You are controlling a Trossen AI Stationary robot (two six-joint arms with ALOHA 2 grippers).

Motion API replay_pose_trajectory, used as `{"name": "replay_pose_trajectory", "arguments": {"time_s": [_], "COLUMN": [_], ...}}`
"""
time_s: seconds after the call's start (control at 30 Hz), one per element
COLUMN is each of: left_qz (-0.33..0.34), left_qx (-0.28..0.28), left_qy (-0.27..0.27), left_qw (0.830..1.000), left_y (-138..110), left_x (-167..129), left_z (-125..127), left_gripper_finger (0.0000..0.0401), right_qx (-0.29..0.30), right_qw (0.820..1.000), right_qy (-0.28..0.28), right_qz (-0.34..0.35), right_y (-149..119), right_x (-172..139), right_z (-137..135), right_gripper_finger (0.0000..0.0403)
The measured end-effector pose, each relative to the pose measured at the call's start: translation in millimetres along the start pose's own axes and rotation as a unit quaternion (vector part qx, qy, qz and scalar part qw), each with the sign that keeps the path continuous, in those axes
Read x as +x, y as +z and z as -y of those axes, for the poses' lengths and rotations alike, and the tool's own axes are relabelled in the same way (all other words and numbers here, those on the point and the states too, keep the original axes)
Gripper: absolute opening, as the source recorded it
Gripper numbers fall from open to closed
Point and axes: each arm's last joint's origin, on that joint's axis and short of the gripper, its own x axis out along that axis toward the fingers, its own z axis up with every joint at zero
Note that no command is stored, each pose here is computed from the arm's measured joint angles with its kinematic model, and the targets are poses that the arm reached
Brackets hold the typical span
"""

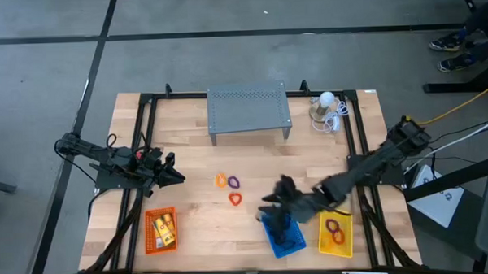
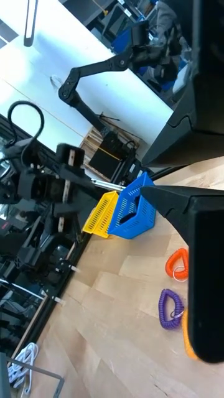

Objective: Pick & Place Office Desk Supplies
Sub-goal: Put the orange spring keychain into the yellow bin

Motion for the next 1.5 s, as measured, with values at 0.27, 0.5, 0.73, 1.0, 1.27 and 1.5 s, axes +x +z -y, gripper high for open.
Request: {"name": "replay_pose_trajectory", "arguments": {"time_s": [0.27, 0.5, 0.73, 1.0, 1.27, 1.5], "left_qz": [0.000, 0.000, 0.000, 0.000, 0.000, 0.000], "left_qx": [0.000, 0.000, 0.000, 0.000, 0.000, 0.000], "left_qy": [0.000, 0.000, 0.000, 0.000, 0.000, 0.000], "left_qw": [1.000, 1.000, 1.000, 1.000, 1.000, 1.000], "left_y": [0.0, 0.0, 0.0, 0.0, 0.1, 0.0], "left_x": [0.0, 0.0, 0.0, 0.0, 0.0, 0.0], "left_z": [0.0, 0.0, 0.0, 0.0, 0.0, 0.0], "left_gripper_finger": [0.0054, 0.0054, 0.0054, 0.0054, 0.0054, 0.0054], "right_qx": [0.007, -0.063, -0.078, -0.075, -0.047, -0.020], "right_qw": [0.995, 0.968, 0.962, 0.950, 0.946, 0.948], "right_qy": [-0.071, -0.164, -0.156, -0.217, -0.225, -0.213], "right_qz": [-0.064, -0.181, -0.211, -0.210, -0.229, -0.237], "right_y": [35.2, 35.4, 29.7, 29.0, 35.4, 39.5], "right_x": [83.7, 139.5, 167.0, 165.8, 167.6, 170.1], "right_z": [40.7, 44.0, 23.2, 26.9, 37.5, 41.0], "right_gripper_finger": [0.0180, 0.0180, 0.0180, 0.0180, 0.0180, 0.0180]}}
